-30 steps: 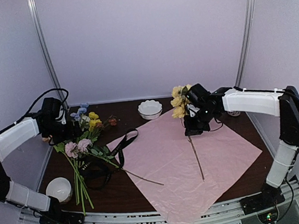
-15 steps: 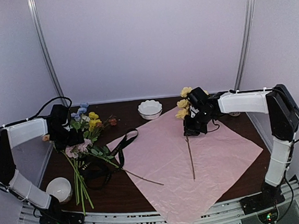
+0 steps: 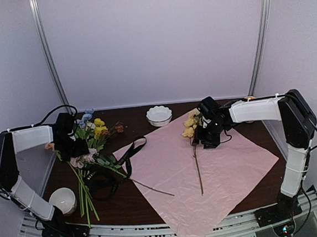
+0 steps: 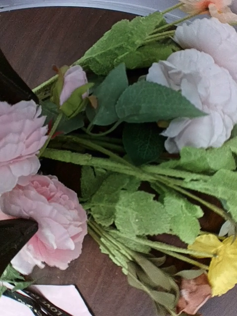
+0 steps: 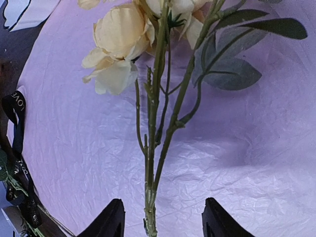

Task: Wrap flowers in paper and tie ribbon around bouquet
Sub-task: Place the fake flower on the flattened wrapping paper, then pick up the fake flower from the corner of the board, then pass from the left arm to the right, then place the fake flower on the flattened wrapping paper, then pick up the fake flower from the corner of the board.

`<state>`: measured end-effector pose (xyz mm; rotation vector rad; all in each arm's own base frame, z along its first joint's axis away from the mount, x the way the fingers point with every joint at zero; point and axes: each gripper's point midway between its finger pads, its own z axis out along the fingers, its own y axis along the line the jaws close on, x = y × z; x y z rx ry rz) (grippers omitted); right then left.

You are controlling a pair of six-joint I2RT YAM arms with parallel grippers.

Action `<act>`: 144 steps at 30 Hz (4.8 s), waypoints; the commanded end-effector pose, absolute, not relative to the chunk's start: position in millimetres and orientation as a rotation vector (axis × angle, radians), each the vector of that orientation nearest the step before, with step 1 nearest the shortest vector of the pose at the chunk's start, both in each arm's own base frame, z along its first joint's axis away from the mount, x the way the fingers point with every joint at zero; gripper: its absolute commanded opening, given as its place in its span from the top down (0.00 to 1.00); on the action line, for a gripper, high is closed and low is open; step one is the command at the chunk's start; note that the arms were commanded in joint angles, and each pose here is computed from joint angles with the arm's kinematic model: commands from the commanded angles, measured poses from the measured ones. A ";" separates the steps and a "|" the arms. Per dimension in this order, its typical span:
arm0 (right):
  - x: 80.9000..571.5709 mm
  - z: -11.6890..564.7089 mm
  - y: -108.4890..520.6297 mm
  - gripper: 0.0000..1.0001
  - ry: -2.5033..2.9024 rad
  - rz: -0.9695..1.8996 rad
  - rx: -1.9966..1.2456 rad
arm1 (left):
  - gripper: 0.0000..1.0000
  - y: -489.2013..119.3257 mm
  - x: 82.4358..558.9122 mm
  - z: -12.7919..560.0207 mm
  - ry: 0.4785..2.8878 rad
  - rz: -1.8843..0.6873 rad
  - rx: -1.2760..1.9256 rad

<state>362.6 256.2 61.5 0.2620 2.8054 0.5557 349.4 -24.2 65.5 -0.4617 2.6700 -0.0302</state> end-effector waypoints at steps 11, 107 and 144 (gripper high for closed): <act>367.4 124.4 249.1 0.43 2.690 0.554 0.161 | 1.00 -11.9 332.8 123.7 2.584 0.023 -0.383; 352.5 67.5 215.7 0.81 2.884 0.570 0.096 | 0.50 -61.2 354.5 114.5 2.677 -0.083 -0.100; 351.7 114.3 211.1 0.64 2.782 0.487 0.012 | 0.71 -24.4 388.3 82.2 2.724 0.055 -0.152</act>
